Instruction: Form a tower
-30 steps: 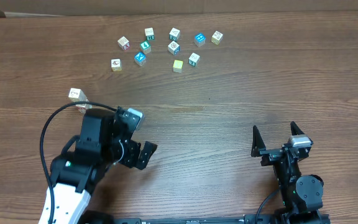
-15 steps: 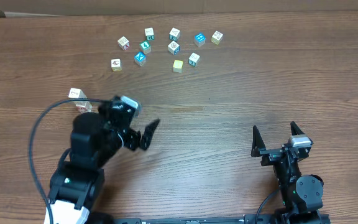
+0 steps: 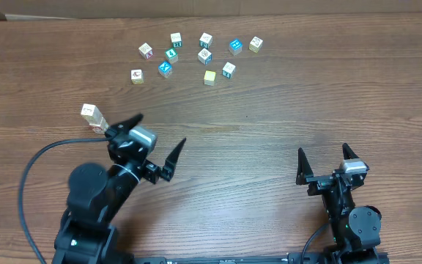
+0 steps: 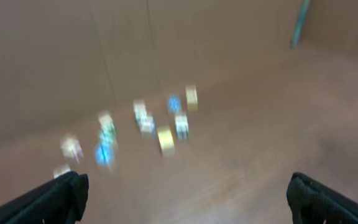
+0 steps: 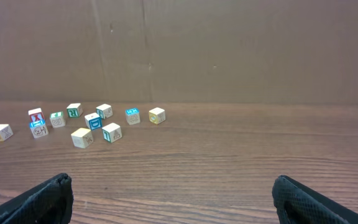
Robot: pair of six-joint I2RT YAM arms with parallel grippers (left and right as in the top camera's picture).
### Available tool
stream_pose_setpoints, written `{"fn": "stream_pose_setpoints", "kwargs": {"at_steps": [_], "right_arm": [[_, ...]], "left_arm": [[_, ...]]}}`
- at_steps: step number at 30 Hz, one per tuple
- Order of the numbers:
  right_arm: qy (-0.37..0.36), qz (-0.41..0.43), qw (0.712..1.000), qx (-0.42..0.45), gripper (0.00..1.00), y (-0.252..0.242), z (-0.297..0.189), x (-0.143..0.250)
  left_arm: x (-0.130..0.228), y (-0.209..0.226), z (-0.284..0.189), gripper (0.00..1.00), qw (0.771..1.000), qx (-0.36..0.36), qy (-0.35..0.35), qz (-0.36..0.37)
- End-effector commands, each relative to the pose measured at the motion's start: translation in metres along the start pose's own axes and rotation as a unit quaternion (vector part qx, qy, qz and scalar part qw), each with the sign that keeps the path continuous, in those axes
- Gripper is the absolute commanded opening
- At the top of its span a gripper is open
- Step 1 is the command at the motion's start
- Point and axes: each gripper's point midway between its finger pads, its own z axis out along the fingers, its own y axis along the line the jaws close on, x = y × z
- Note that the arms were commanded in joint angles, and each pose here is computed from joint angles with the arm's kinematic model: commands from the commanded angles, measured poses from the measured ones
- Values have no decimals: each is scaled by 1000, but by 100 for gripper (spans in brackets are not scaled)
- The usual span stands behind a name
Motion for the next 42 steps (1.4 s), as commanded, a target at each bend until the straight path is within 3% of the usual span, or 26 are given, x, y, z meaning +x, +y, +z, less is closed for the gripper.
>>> {"fn": "stream_pose_setpoints", "kwargs": {"at_steps": [1, 10, 24, 42], "right_arm": [[2, -1, 1000, 1, 100, -1, 1, 4], [2, -1, 1000, 1, 100, -1, 1, 4], [2, -1, 1000, 1, 100, -1, 1, 4], [2, -1, 1000, 1, 100, -1, 1, 4]], "left_arm": [[-9, -4, -8, 100, 999, 2, -41, 8], [14, -12, -31, 99, 997, -2, -78, 19], [-18, -23, -82, 100, 973, -17, -224, 60], [5, -24, -70, 100, 979, -9, -195, 52]]}}
